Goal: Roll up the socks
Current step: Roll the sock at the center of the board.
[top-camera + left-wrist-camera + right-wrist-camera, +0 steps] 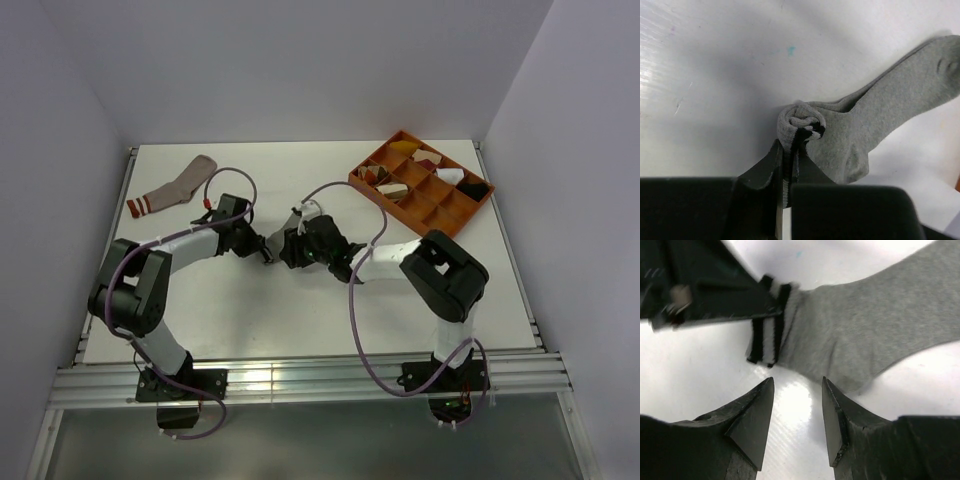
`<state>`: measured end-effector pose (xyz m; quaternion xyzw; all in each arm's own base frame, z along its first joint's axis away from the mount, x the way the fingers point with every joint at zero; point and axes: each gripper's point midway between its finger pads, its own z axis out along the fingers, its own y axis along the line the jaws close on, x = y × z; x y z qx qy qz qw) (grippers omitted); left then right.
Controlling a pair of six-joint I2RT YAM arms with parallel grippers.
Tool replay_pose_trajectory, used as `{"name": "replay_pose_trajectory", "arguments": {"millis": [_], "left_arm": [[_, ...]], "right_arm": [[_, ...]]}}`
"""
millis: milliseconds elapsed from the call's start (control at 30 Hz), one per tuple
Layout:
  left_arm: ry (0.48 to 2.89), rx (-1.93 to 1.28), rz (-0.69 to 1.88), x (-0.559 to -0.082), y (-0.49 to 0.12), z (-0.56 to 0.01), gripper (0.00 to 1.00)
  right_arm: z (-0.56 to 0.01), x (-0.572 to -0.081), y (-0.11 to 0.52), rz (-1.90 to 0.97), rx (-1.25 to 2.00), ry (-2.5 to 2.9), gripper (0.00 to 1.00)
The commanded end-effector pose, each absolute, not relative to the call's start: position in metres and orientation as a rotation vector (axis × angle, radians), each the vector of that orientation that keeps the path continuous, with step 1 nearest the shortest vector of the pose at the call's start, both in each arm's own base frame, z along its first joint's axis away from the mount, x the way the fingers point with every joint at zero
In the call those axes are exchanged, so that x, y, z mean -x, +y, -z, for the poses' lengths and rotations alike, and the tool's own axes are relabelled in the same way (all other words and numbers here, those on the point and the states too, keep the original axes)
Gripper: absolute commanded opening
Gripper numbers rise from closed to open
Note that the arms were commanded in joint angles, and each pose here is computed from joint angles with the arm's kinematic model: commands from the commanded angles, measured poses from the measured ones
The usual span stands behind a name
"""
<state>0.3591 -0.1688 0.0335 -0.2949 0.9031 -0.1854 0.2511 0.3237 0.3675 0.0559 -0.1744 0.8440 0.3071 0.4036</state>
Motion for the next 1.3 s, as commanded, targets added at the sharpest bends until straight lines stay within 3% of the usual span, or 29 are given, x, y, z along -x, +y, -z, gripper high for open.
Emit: {"name": "replay_pose_trajectory", "arguments": {"millis": [0, 267, 1033, 1067, 1167, 1200, 1267], "left_arm": [[2.552, 0.788, 0.319, -0.345, -0.157, -0.027, 0.00], [2.644, 0.772, 0.212, -0.339, -0.163, -0.013, 0.00], [2.637, 0.793, 0.259, -0.338, -0.173, -0.014, 0.00], [2.638, 0.796, 0.268, -0.338, -0.174, -0.014, 0.00], [2.631, 0.796, 0.294, -0.338, -0.177, -0.016, 0.00], [2.626, 0.799, 0.302, -0.338, -0.178, -0.016, 0.00], [2.614, 0.802, 0.320, -0.339, -0.178, -0.019, 0.00]], "right_arm": [[-0.081, -0.330, 0.374, -0.648, 0.538, 1.962, 0.51], [-0.090, -0.310, 0.410, -0.691, 0.598, 1.871, 0.51], [-0.060, -0.326, 0.436, -0.508, 0.544, 1.881, 0.50], [-0.054, -0.325, 0.435, -0.486, 0.545, 1.895, 0.49], [-0.048, -0.324, 0.433, -0.476, 0.523, 1.922, 0.34], [-0.045, -0.322, 0.433, -0.482, 0.525, 1.932, 0.24], [-0.035, -0.321, 0.428, -0.464, 0.529, 1.970, 0.16]]}}
